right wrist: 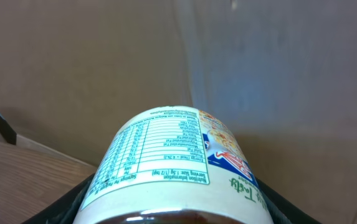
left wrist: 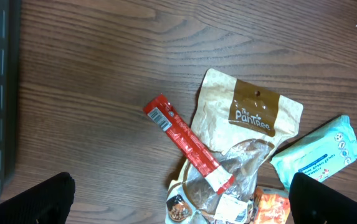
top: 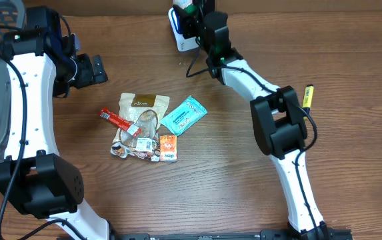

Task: Scan the item barcode
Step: 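Carry the jar to the white scanner and hold it there, then move the jar right and set it beside the highlighter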

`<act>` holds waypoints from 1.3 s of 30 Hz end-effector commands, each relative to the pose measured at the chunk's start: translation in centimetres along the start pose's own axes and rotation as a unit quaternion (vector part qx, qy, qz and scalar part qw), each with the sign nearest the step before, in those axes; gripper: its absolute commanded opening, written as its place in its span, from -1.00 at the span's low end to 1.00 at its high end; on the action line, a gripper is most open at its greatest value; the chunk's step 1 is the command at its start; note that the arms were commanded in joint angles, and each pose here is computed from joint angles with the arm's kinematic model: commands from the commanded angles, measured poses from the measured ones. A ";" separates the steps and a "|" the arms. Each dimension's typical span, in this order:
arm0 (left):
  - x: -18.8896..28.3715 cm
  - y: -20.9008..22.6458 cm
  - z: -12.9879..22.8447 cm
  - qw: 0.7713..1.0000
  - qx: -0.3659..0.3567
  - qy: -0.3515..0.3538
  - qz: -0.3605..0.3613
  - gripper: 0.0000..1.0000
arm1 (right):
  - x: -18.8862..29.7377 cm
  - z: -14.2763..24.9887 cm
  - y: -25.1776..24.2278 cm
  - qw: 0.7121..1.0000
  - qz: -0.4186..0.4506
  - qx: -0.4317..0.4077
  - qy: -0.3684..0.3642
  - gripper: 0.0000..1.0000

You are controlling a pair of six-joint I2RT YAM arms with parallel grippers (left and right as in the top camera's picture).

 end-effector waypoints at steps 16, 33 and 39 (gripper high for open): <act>0.1 -0.2 0.1 1.000 -0.008 -0.002 0.004 1.00 | -0.3 -0.9 0.4 0.995 -0.032 -0.009 -0.096 -0.93; 0.1 -0.2 0.1 1.000 -0.008 -0.002 0.004 0.99 | -0.3 -1.0 -0.4 0.996 -0.023 -0.009 -0.091 -0.93; 0.1 -0.2 0.1 1.000 -0.008 -0.002 0.004 0.99 | -0.3 -1.3 -0.2 0.994 -0.033 -0.008 -0.099 -0.93</act>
Point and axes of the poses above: each gripper's point midway between its finger pads, its own x axis back along the fingers, its own y axis along the line the jaws close on, z = x × y, the point moved 9 cm from there along x, back along the fingers, and after that the axes turned 8 degrees about -x, right-handed, at the moved point
